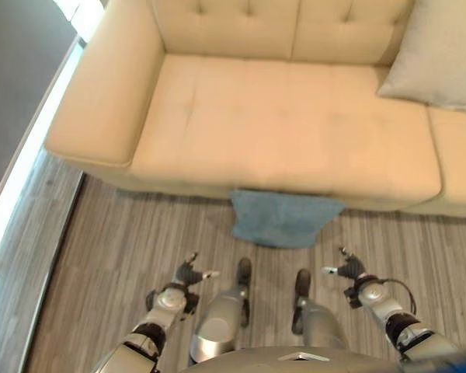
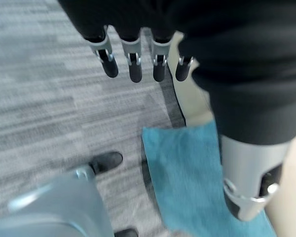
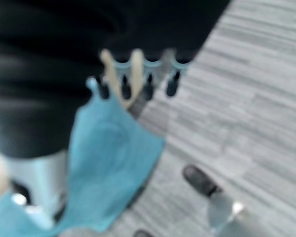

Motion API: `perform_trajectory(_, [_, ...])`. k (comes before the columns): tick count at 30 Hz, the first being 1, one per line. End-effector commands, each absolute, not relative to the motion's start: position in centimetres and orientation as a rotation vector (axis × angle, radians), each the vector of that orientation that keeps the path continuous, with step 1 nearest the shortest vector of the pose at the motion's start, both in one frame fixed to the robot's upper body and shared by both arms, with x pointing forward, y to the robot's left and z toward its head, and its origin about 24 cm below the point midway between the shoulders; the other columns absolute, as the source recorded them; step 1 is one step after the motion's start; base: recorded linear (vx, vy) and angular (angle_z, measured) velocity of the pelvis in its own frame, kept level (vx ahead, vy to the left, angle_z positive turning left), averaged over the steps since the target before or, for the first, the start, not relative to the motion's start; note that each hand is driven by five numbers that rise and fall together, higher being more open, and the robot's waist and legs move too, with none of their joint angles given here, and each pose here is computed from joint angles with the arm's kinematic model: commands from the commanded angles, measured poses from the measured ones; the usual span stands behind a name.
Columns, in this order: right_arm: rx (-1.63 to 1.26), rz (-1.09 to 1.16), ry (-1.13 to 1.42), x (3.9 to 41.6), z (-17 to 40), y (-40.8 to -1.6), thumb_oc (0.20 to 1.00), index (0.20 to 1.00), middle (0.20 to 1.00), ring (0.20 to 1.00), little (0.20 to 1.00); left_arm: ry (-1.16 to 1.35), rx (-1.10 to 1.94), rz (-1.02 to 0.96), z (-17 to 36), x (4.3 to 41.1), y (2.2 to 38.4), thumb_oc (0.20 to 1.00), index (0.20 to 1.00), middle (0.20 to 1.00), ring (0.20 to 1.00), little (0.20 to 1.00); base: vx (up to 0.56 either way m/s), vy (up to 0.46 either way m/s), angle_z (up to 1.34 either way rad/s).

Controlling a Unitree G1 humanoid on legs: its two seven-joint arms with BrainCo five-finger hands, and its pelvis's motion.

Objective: Pick up all the scattered cushions and arrange them neatly on the sofa.

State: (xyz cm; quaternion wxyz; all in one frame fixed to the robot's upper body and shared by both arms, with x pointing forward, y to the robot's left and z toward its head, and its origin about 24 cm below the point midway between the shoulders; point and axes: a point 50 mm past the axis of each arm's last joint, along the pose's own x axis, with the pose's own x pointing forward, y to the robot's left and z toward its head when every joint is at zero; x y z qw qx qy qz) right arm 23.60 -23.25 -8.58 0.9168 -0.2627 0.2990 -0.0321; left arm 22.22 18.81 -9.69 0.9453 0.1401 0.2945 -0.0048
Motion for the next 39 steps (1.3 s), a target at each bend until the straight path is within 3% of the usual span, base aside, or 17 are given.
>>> perform_trajectory(1, [-0.540, -0.190, 0.415, 26.3, -5.0, -24.5, 1.000, 1.000, 1.000, 1.000, 1.000, 0.388, 0.134, 0.088, -6.2, 26.2, 17.1, 1.000, 1.000, 1.000, 1.000, 1.000, -0.14, -0.015, 0.05])
perform_trajectory(8, [-0.668, -0.325, 0.127, 32.1, 2.2, -24.6, 1.000, 1.000, 1.000, 1.000, 1.000, 0.137, 0.035, 0.273, 0.7, 32.6, 17.9, 1.000, 1.000, 1.000, 1.000, 1.000, -0.12, 0.040, -0.05])
perform_trajectory(22, [-0.605, -0.681, -0.247, 34.7, 11.1, -26.4, 1.000, 1.000, 1.000, 1.000, 1.000, -0.106, -0.042, 0.534, 9.8, 37.3, 22.1, 1.000, 1.000, 1.000, 1.000, 1.000, -0.02, 0.060, -0.06])
perform_trajectory(30, [-0.525, -0.714, -0.367, 34.9, 14.1, -26.6, 1.000, 1.000, 1.000, 1.000, 1.000, -0.231, 0.009, 0.526, 14.6, 38.7, 23.6, 1.000, 1.000, 1.000, 1.000, 1.000, 0.01, 0.025, 0.06])
perform_trajectory(39, [-0.422, -0.662, -0.456, 36.0, 16.6, -24.8, 1.000, 1.000, 1.000, 1.000, 1.000, -0.407, 0.016, 0.479, 20.6, 39.8, 22.2, 1.000, 1.000, 1.000, 1.000, 1.000, 0.02, 0.038, -0.01])
